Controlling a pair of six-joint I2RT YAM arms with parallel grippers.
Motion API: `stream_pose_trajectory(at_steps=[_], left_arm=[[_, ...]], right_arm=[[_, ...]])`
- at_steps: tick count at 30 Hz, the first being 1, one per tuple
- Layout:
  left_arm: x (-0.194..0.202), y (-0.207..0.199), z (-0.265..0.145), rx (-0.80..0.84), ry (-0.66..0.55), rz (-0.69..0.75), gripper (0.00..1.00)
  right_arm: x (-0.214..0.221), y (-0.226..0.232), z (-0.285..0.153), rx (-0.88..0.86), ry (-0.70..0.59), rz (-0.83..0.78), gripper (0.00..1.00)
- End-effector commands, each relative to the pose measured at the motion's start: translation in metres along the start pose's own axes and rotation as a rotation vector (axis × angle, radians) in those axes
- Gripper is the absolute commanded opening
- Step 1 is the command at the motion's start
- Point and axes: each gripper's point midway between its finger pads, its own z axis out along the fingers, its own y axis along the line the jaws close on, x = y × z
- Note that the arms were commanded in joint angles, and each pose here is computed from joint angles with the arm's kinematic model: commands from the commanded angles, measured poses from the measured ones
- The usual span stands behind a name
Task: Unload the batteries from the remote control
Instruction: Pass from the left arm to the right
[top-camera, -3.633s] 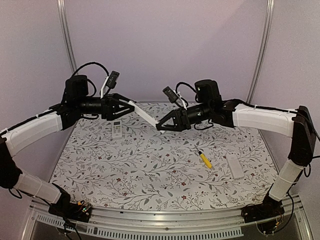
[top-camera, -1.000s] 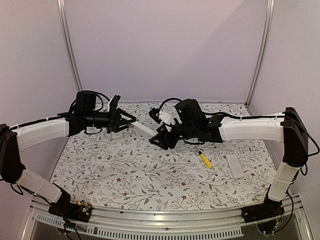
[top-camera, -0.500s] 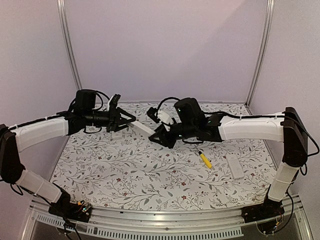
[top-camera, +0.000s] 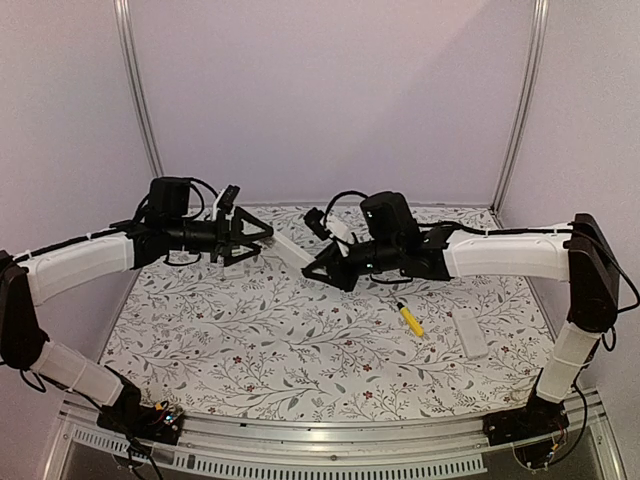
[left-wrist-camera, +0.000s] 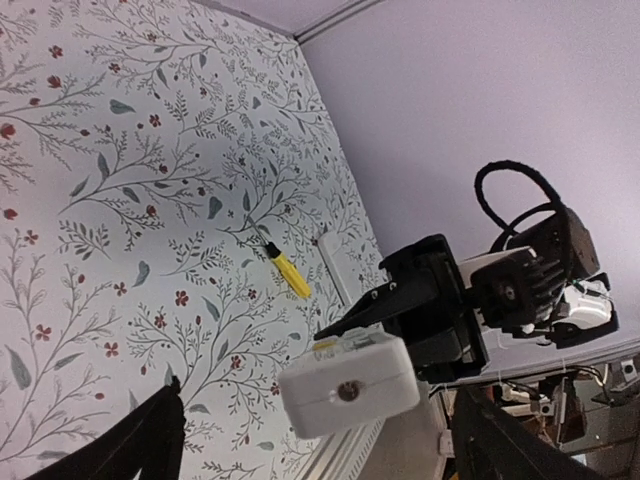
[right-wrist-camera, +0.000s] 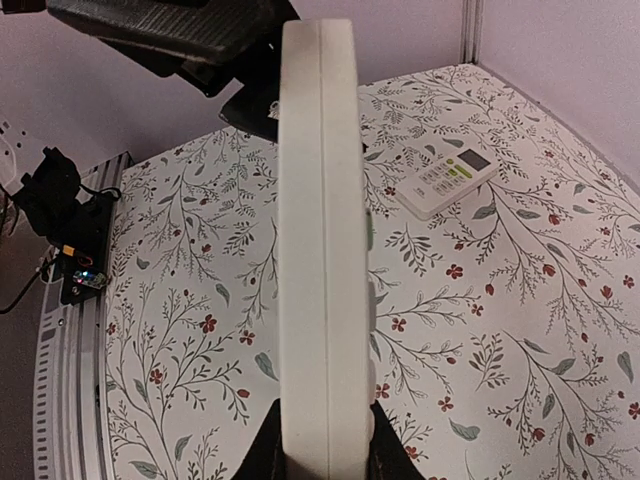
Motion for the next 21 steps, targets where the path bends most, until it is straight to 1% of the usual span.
stream_pose_trajectory(at_steps=[1, 6, 9, 17, 21], left_arm=[[-0.023, -0.016, -0.02, -0.044, -0.084, 0.21, 0.95], [-0.026, -0.032, -0.029, -0.05, -0.11, 0.471, 0.98], [-0.016, -0.033, -0.022, -0.036, -0.073, 0.591, 0.98], [0.016, -0.043, 0.017, 0.127, 0.103, 0.694, 0.98], [0.03, -0.048, 0.034, 0.212, 0.178, 0.694, 0.99]], right_arm=[[-0.023, 0.0, -0.028, -0.072, -0.098, 0.056, 0.0], [-0.024, -0.005, -0.046, -0.165, -0.102, 0.139, 0.0], [-0.02, -0.005, -0.057, -0.228, -0.079, 0.181, 0.0], [-0.003, 0.014, -0.07, -0.352, 0.042, 0.246, 0.0], [0.008, 0.021, -0.067, -0.41, 0.094, 0.288, 0.0]])
